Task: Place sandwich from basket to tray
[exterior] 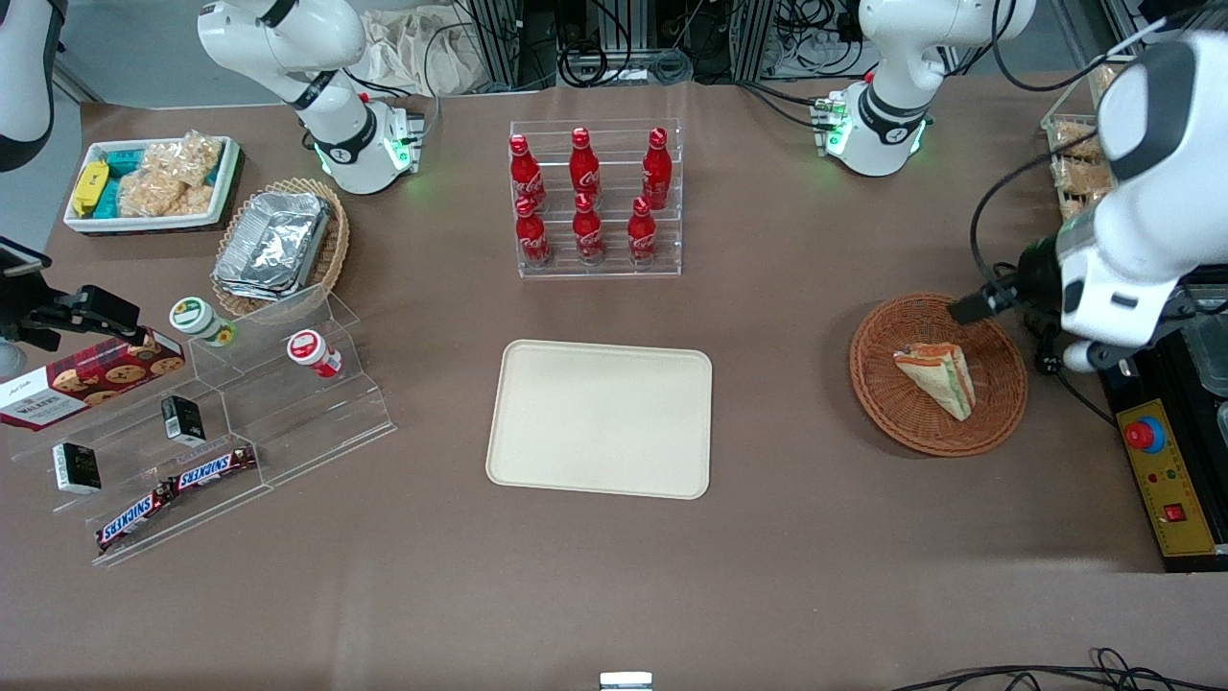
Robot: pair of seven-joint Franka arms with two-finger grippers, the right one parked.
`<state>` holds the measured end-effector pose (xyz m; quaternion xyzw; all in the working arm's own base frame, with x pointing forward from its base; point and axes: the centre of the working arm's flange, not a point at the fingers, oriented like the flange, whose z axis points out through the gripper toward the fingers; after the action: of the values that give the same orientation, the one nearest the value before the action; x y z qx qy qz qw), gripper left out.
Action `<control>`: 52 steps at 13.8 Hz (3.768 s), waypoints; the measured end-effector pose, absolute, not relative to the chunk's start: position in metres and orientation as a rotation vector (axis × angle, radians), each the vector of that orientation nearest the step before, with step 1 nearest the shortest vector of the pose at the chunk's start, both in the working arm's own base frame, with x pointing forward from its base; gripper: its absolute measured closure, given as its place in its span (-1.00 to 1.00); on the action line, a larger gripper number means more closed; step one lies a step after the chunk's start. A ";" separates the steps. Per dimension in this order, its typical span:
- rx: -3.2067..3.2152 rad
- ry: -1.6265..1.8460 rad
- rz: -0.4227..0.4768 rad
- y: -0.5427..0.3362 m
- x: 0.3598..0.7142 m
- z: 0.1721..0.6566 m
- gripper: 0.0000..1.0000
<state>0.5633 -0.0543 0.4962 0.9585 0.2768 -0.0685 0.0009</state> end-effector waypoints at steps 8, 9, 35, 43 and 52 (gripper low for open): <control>2.966 1.432 -0.168 -0.035 0.561 0.311 -1.00; 2.969 1.454 -0.164 -0.035 0.559 0.295 -1.00; 3.057 0.106 0.166 -0.358 0.505 0.318 0.59; 2.945 -0.007 0.220 -0.396 0.537 0.230 0.52; 2.939 0.313 0.446 -0.364 0.584 0.350 -0.98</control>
<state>0.5844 -0.3643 0.3502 0.9804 0.1044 0.1487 0.0763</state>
